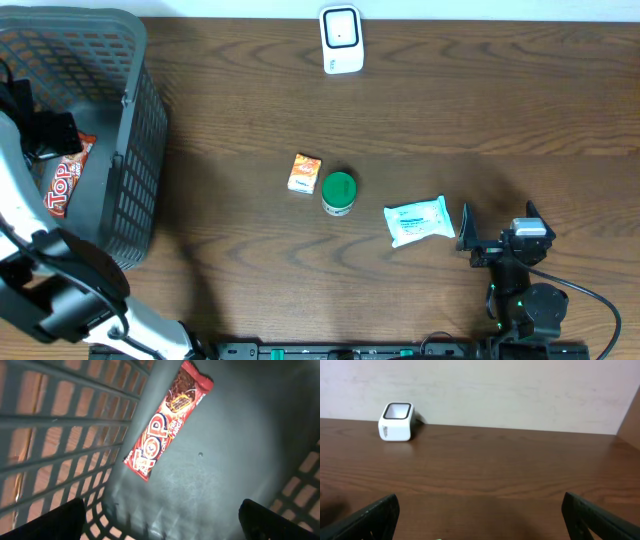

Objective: Scan the item barcode
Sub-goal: 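Move the left gripper back into the basket toward the TOP bar, then grasp the red-orange TOP chocolate bar with the left gripper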

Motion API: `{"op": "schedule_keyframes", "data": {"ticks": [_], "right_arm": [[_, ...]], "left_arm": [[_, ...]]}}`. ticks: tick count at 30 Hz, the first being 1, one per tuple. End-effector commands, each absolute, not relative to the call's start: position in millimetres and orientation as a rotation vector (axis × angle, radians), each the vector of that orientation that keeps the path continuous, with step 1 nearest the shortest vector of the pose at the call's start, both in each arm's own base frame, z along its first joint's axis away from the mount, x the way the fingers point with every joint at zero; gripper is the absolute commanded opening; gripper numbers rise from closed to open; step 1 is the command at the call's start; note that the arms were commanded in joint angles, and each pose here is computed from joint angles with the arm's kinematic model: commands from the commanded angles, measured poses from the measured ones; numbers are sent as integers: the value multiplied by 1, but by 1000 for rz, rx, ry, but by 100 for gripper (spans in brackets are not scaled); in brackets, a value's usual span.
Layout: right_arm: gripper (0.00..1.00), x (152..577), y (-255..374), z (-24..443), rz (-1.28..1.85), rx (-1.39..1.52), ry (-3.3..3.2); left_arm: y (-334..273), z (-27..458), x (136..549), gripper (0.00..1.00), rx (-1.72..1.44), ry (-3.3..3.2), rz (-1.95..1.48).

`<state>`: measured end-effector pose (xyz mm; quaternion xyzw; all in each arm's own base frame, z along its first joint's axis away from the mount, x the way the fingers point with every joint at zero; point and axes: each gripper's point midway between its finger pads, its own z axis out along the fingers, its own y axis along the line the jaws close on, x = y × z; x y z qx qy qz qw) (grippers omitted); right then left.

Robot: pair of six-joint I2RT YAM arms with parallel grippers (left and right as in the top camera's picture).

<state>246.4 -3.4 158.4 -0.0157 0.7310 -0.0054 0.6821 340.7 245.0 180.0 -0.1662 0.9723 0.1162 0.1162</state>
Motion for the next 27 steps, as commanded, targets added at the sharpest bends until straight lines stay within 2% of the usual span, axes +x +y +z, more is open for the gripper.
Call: {"op": "schedule_keyframes", "data": {"ticks": [1,6,14,27], "right_arm": [[99,246,-5,158,-8,-19,1640],[99,246,-5,158,-8,-19,1640],[99,246,-5,158,-8,-19,1640],[99,246,-5,158,-8,-19,1640]], "left_arm": [[251,156,346,99,-416,2908,330],[253,117,347,91,-370,3012,294],[273,76,346,90,-372,3100,404],[281,47,348,91,-356,3132,385]]}}
